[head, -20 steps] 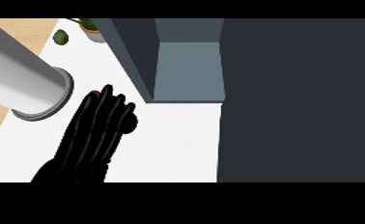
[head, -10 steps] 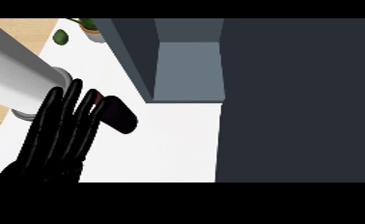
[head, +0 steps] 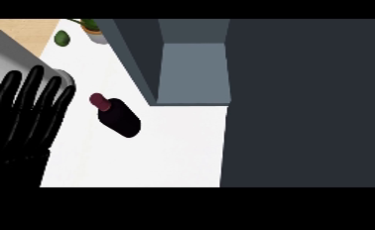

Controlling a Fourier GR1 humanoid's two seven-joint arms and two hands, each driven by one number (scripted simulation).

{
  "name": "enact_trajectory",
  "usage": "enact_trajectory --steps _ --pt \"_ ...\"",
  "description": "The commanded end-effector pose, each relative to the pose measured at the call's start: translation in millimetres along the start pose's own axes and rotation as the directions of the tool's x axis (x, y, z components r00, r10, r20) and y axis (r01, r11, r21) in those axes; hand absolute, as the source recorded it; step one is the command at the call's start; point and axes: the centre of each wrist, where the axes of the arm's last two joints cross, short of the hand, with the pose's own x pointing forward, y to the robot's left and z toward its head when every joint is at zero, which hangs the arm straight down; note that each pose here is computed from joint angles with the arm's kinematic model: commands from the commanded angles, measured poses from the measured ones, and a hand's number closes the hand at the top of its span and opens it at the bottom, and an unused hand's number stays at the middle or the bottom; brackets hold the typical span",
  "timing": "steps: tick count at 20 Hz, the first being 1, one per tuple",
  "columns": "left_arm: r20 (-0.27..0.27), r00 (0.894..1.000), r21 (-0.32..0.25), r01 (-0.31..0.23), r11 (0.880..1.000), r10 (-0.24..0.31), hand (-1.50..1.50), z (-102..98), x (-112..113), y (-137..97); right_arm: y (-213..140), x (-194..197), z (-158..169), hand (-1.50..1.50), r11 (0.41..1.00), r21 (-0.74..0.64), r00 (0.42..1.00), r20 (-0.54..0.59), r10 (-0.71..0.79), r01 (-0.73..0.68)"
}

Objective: Pick up the wine, place it into the cabinet and close the cabinet

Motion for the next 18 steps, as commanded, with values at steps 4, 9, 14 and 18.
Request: enact_trajectory --steps 4,9,14,18 --pt "-0.044 0.999 0.040 0.014 0.999 -0.012 -1.50 -8 -10 24 3 31 28 -1.50 1.000 0.022 0.999 0.045 -0.001 0.000" --pt "-0.083 0.996 0.063 -0.020 0.998 0.025 -1.50 -5 -15 45 4 26 15 -1.50 1.000 0.022 0.999 0.050 -0.006 0.005" --pt "-0.137 0.990 0.072 -0.025 0.997 0.035 -1.50 -16 -34 68 5 28 32 -1.50 0.999 0.040 0.999 0.047 -0.001 -0.001" --pt "-0.165 0.986 0.055 -0.001 0.998 0.010 -1.50 -7 -69 89 8 33 33 -1.50 1.000 0.018 0.999 0.044 -0.007 0.006"
